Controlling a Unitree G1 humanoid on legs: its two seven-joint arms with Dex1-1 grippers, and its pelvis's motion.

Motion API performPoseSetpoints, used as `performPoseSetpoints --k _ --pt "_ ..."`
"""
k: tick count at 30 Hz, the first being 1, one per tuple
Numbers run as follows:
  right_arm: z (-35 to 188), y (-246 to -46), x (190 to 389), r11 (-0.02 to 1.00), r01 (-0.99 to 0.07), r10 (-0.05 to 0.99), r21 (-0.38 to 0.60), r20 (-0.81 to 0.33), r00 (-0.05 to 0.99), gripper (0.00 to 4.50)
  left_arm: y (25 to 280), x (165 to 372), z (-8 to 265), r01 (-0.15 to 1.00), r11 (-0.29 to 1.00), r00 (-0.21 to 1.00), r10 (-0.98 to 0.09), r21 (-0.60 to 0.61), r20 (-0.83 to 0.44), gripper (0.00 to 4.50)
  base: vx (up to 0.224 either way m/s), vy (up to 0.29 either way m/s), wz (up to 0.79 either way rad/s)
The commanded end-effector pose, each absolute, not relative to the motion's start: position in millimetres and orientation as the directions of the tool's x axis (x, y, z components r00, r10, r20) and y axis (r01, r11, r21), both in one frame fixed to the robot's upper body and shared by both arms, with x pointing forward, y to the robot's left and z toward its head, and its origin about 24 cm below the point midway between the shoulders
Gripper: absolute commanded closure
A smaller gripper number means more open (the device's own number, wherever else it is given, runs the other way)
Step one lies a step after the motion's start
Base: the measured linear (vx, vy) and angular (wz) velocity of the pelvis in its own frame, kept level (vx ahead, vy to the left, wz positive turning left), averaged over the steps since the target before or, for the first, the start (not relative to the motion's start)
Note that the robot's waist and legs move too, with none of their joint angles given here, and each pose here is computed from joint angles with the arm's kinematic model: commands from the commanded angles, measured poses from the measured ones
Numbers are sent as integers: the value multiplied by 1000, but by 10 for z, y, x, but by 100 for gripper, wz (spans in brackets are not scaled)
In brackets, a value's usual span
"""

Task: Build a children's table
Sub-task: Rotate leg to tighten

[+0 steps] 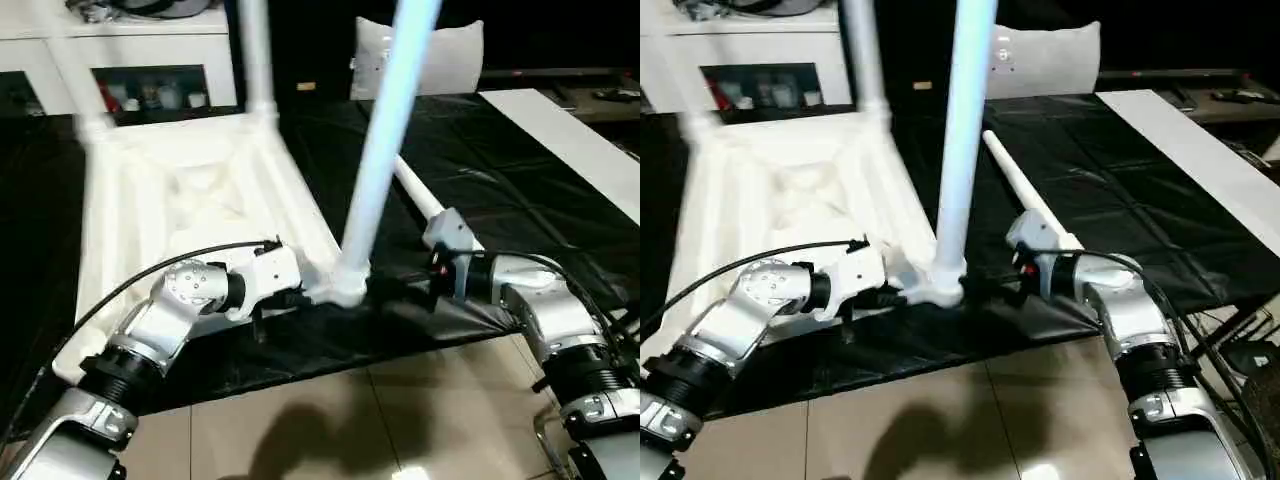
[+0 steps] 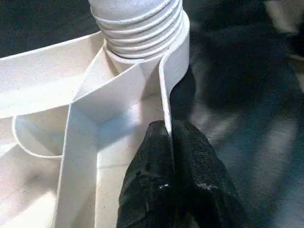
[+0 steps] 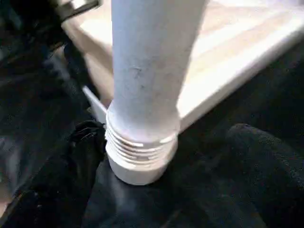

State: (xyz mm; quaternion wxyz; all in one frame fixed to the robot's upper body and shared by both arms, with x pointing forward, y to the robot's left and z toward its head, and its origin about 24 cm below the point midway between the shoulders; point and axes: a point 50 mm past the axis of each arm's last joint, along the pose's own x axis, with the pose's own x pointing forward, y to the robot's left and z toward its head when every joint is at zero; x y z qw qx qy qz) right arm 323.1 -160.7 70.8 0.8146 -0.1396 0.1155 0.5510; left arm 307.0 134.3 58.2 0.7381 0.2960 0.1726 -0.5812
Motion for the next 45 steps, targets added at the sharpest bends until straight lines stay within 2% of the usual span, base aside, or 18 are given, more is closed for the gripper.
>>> performPoseSetpoints --k 1,2,5,6,18,22,26,27,29,30,33,35,37,39,41,42,43,45 --pt "756 -1595 3257 321 -941 874 -110 -350 339 4 1205 2929 423 988 -10 97 -746 157 -659 450 0 0 0" --pt "747 -1579 3260 313 -945 878 -97 -349 327 37 1203 2927 423 988 -20 86 -747 151 -659 450 0 0 0" --pt "713 -1538 3257 288 -956 891 -59 -351 290 43 1199 2927 420 989 -31 71 -750 142 -657 450 0 0 0" --pt "690 -1521 3251 273 -961 894 -48 -356 272 71 1198 2929 420 990 -35 67 -751 140 -657 450 0 0 0" --pt "625 -1465 3240 236 -971 914 23 -343 215 170 1212 2929 421 992 -32 54 -759 120 -648 450 0 0 0" --pt "599 -1463 3219 232 -971 922 54 -332 202 184 1221 2929 421 994 -16 56 -763 105 -643 450 0 0 0" --pt "539 -1425 3155 230 -965 935 127 -305 182 187 1211 2926 437 996 54 87 -786 72 -612 450 0 0 0" --pt "520 -1414 3153 245 -959 932 144 -308 191 187 1207 2924 439 995 69 96 -789 67 -607 450 0 0 0" --pt "431 -1357 3176 344 -920 903 190 -337 268 187 1192 2929 444 988 147 148 -793 50 -591 450 0 0 0" --pt "384 -1296 3217 427 -885 869 183 -353 346 188 1180 2953 447 974 221 210 -784 53 -584 450 0 0 0" --pt "352 -1194 3301 552 -820 805 155 -356 475 188 1121 3029 471 934 347 336 -766 87 -548 450 -35 -4 -2" --pt "344 -1172 3323 584 -798 784 150 -359 506 188 1103 3052 480 920 379 370 -760 98 -535 450 0 0 0" --pt "313 -1088 3389 684 -706 713 184 -369 595 188 979 3107 523 870 484 464 -742 93 -484 450 0 0 0" --pt "289 -1041 3425 744 -630 661 222 -386 644 188 893 3127 549 841 535 508 -729 81 -460 450 0 0 0" --pt "271 -983 3448 783 -568 620 254 -400 675 188 769 3139 578 807 585 555 -704 82 -442 450 0 0 0" --pt "280 -960 3450 780 -570 624 259 -382 681 154 729 3131 579 804 588 560 -699 87 -444 450 0 0 0" --pt "289 -945 3451 776 -574 629 261 -366 685 154 706 3125 578 803 588 561 -696 92 -447 450 0 0 0" --pt "304 -961 3450 771 -583 636 256 -344 691 116 734 3141 571 797 590 575 -676 130 -461 450 0 0 0"
